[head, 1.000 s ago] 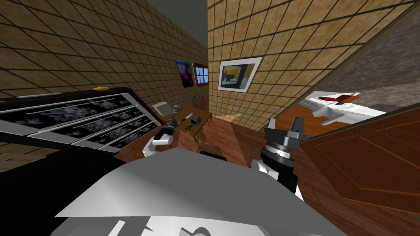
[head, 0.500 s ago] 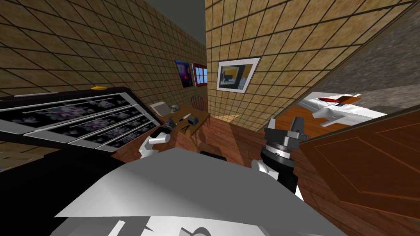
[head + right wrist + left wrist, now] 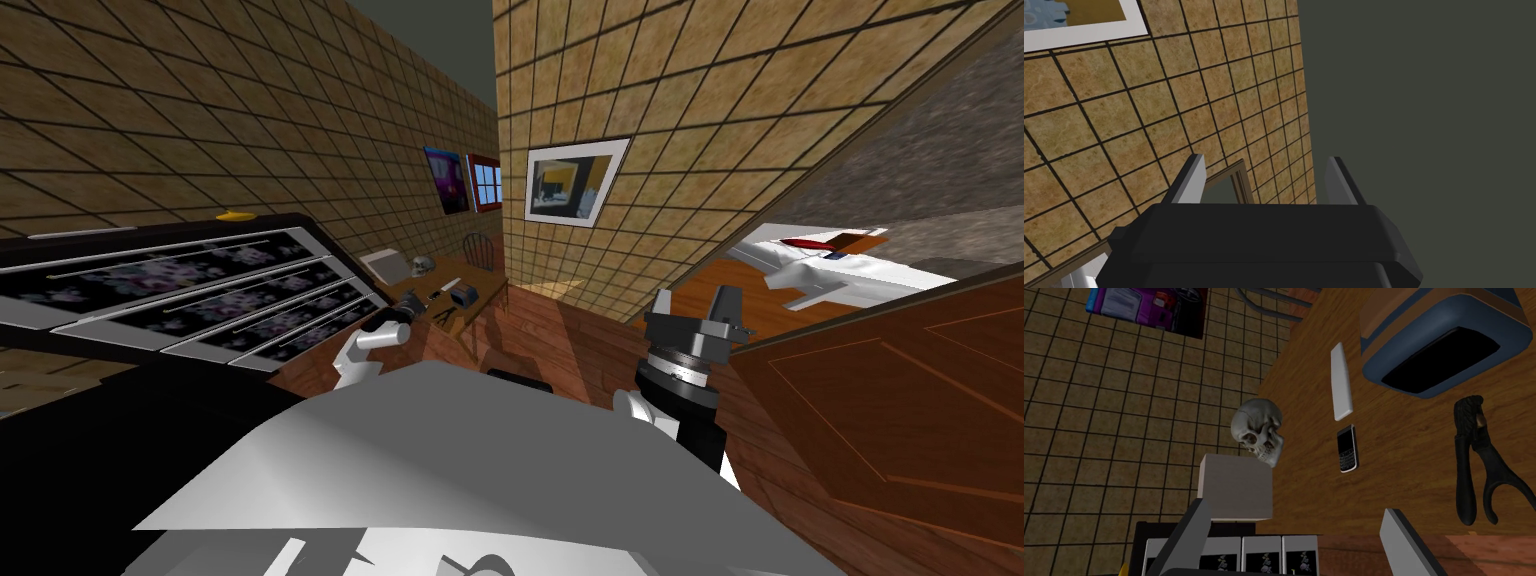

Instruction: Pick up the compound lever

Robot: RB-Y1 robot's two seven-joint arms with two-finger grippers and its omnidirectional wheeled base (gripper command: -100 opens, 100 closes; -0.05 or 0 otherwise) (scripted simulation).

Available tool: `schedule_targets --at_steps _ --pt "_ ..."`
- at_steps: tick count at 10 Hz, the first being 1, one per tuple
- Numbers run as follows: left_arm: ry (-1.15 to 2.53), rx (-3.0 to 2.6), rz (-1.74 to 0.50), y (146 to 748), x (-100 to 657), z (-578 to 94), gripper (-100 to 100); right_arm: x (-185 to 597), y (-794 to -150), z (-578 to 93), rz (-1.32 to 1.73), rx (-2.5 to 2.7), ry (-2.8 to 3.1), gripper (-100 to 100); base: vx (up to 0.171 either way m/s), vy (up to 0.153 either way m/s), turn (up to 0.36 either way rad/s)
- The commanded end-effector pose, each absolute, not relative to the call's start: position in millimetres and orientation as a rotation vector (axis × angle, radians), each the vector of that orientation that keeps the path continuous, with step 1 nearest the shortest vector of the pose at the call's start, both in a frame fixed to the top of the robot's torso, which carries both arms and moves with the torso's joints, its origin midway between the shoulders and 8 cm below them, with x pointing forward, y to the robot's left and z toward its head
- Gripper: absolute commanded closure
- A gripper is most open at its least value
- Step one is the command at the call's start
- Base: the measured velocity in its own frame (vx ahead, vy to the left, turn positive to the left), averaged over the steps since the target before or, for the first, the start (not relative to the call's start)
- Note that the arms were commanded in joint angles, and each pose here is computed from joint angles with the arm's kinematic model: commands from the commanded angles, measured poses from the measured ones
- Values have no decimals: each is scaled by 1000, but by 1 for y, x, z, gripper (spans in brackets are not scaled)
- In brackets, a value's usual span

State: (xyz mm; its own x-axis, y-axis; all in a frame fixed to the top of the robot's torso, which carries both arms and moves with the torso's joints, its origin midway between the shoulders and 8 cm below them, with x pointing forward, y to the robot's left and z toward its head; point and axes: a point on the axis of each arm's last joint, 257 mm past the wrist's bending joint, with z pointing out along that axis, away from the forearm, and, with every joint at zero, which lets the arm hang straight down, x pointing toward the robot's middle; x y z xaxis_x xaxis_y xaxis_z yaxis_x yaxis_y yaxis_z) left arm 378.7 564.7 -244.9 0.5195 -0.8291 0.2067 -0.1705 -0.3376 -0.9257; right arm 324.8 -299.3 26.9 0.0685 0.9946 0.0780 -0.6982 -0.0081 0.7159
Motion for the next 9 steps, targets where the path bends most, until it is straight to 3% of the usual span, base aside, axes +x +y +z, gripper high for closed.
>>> schedule_targets --at_steps 1,9 --pt "823 -1862 -852 570 373 -252 -100 325 -299 27 1445 699 542 0 62 -80 15" --pt "707 -2108 -791 607 346 -277 -100 325 -299 27 1445 699 542 0 74 -83 7"
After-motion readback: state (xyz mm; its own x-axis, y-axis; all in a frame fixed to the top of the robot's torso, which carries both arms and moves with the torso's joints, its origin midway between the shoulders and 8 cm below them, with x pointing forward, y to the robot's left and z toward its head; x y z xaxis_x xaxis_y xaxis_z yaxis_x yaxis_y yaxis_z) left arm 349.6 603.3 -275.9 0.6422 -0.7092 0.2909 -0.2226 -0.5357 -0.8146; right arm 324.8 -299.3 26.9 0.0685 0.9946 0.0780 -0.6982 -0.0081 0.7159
